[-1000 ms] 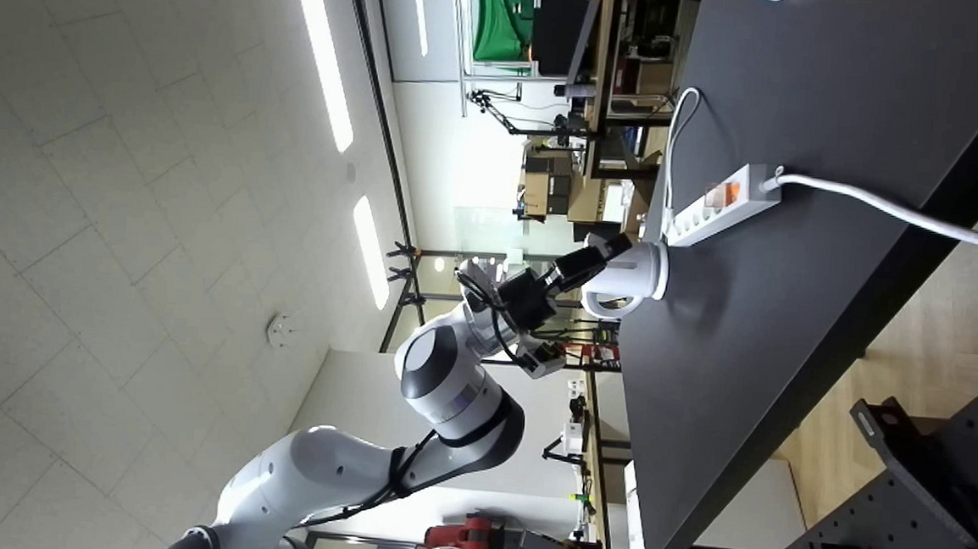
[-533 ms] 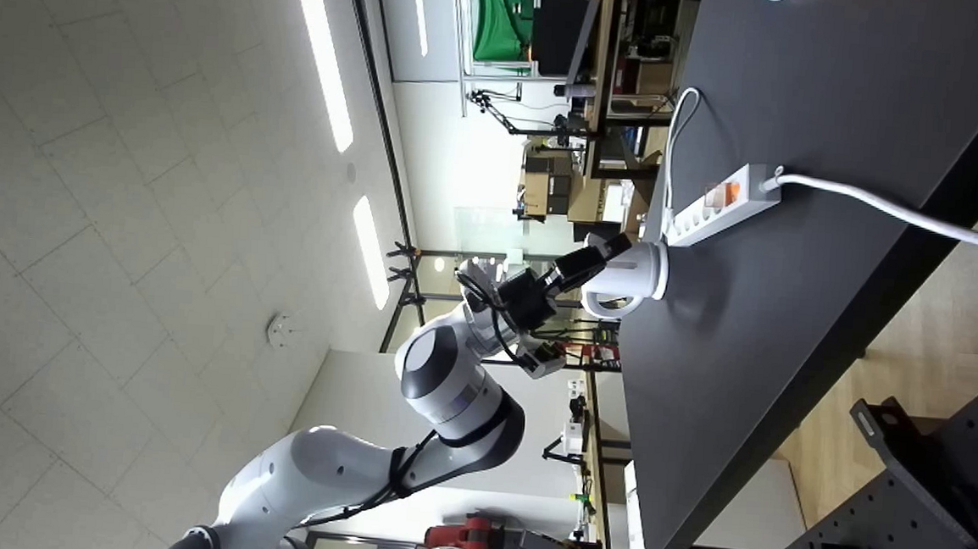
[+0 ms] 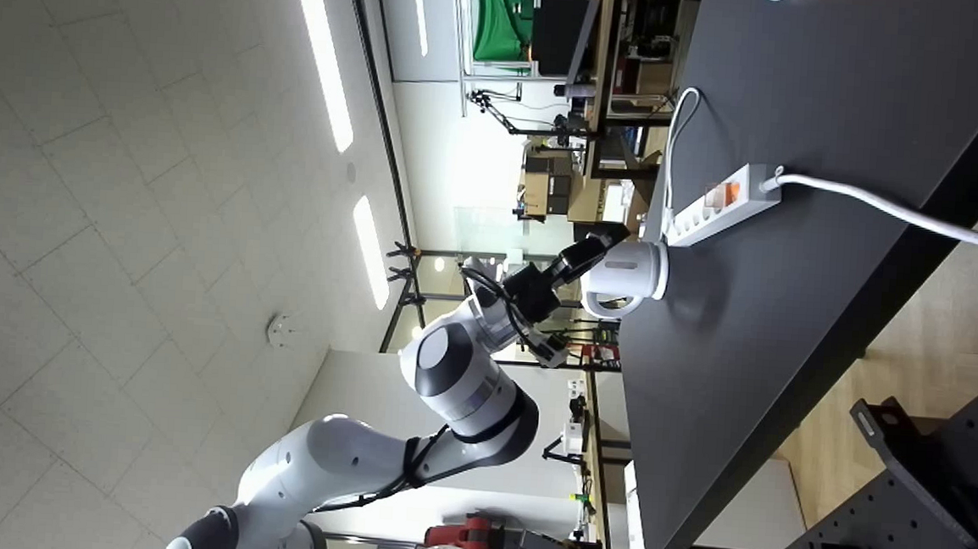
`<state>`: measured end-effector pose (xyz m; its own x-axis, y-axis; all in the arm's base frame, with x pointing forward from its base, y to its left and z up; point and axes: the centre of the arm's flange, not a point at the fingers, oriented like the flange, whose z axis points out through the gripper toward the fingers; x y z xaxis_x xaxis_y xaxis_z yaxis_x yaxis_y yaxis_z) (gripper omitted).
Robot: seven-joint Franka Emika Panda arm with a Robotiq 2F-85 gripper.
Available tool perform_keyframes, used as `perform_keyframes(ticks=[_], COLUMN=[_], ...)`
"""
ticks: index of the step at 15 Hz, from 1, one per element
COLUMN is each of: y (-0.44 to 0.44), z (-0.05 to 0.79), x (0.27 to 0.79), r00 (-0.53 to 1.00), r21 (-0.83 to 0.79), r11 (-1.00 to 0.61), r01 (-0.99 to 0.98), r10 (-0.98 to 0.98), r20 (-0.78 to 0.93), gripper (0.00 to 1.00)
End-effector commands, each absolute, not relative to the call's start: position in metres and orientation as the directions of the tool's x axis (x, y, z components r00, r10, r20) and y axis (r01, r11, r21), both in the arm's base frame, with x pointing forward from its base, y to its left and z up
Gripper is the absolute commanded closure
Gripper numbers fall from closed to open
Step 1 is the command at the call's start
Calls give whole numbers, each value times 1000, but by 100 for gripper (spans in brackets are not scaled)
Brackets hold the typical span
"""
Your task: Turn on the switch on the extension cord
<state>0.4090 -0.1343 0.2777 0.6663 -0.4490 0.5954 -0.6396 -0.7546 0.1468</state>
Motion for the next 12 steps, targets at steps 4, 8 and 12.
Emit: perform_keyframes(ticks=[4,8,12], y=[-188,-197,-191], z=[250,231,207], x=[449,459,465], r00=[614,602,622], r21=[94,74,64], r11=[-717,-706,-716], r01=[-691,-704,-695], r10=[-513,-538,-555], r20=[600,590,552], gripper=[100,100,100])
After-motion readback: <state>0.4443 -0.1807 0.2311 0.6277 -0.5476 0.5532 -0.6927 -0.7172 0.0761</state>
